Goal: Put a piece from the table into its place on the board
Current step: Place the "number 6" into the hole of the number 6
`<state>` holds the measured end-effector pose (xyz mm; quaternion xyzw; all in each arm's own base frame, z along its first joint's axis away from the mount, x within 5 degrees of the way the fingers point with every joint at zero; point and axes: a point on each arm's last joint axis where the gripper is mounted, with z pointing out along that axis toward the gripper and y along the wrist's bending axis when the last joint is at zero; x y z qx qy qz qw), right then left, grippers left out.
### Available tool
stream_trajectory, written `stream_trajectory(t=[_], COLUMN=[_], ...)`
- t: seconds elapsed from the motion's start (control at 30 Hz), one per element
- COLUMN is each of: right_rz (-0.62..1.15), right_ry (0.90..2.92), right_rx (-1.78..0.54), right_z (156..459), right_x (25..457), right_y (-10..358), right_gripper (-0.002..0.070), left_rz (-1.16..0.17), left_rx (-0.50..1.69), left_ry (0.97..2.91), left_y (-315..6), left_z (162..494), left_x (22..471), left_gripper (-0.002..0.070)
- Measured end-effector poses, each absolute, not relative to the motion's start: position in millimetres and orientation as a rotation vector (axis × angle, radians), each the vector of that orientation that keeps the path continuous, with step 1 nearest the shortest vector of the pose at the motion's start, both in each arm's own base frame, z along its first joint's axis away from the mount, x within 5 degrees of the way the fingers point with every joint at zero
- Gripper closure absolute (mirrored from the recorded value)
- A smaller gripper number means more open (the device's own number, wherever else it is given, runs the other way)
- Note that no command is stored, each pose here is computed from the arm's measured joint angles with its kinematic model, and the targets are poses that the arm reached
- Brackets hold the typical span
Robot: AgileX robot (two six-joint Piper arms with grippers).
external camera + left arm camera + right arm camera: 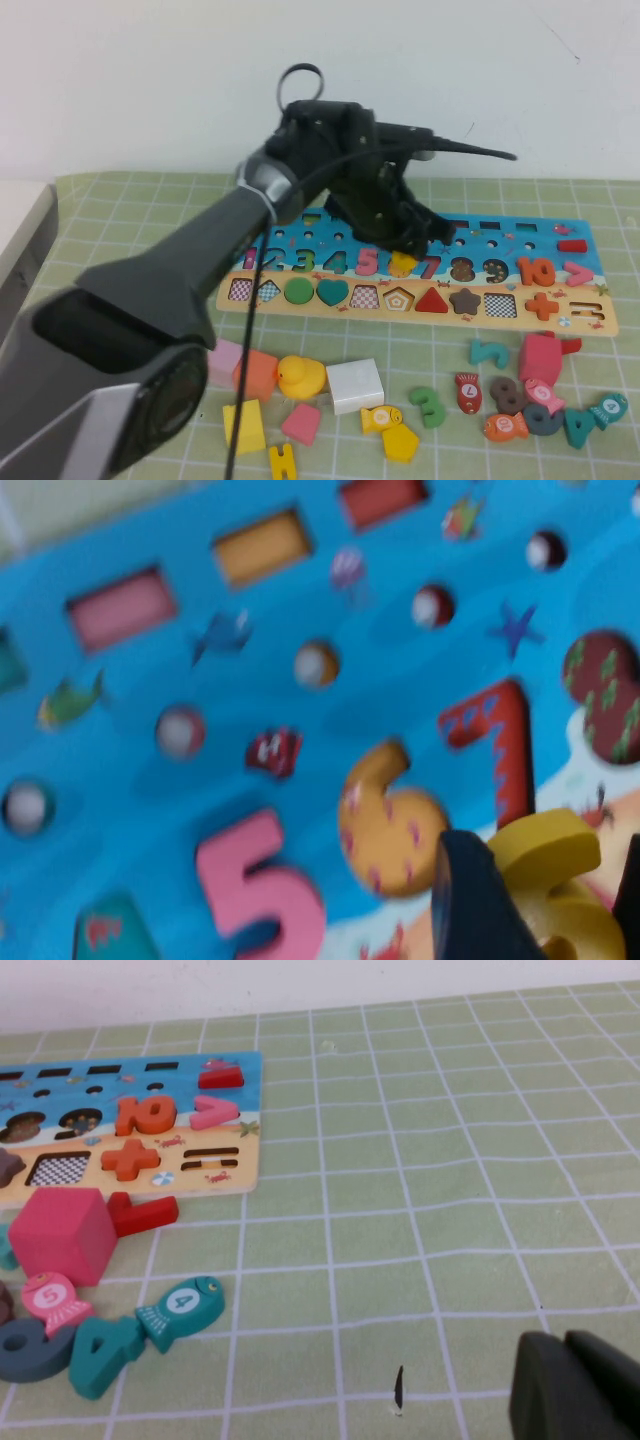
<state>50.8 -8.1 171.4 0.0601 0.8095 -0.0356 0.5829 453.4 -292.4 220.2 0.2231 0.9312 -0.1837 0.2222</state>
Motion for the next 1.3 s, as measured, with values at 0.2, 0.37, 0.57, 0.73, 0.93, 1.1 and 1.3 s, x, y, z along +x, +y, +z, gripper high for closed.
stream_trajectory(t=[0.2, 0.37, 0.57, 0.73, 0.93, 1.1, 1.3], right_rz=[-0.083, -0.083, -0.083, -0.083, -0.083, -0.083, -0.083], right_ry=[1.890, 1.890, 1.890, 1.890, 1.890, 1.890, 1.890], right_rx=[0.140, 0.140, 0.140, 0.140, 0.140, 0.140, 0.140], right_z=[171.4, 171.4, 171.4, 171.4, 171.4, 171.4, 171.4], right_x=[50.8, 50.8, 50.8, 50.8, 50.8, 50.8, 50.8], right_y=[-8.1, -8.1, -8.1, -8.1, -8.1, -8.1, -8.1], right_gripper=[0.0679, 0.0679, 0.0679, 0.0679, 0.0679, 0.0679, 0.0679], left_rz=[-0.450, -0.399, -0.388, -0.399, -0.384, -0.368, -0.346], left_rx=[0.607, 0.583, 0.555, 0.539, 0.528, 0.503, 0.456], left_ry=[2.514, 2.555, 2.561, 2.551, 2.544, 2.557, 2.567], left_y=[-302.0, -301.0, -300.7, -304.8, -305.6, -304.1, -305.0], left_z=[213.6, 193.8, 188.2, 186.4, 182.7, 182.1, 182.3], left_x=[458.9, 463.2, 465.2, 464.8, 466.4, 466.5, 465.7], left_gripper=[0.0415, 0.0415, 0.0415, 0.0415, 0.0415, 0.0415, 0.0415])
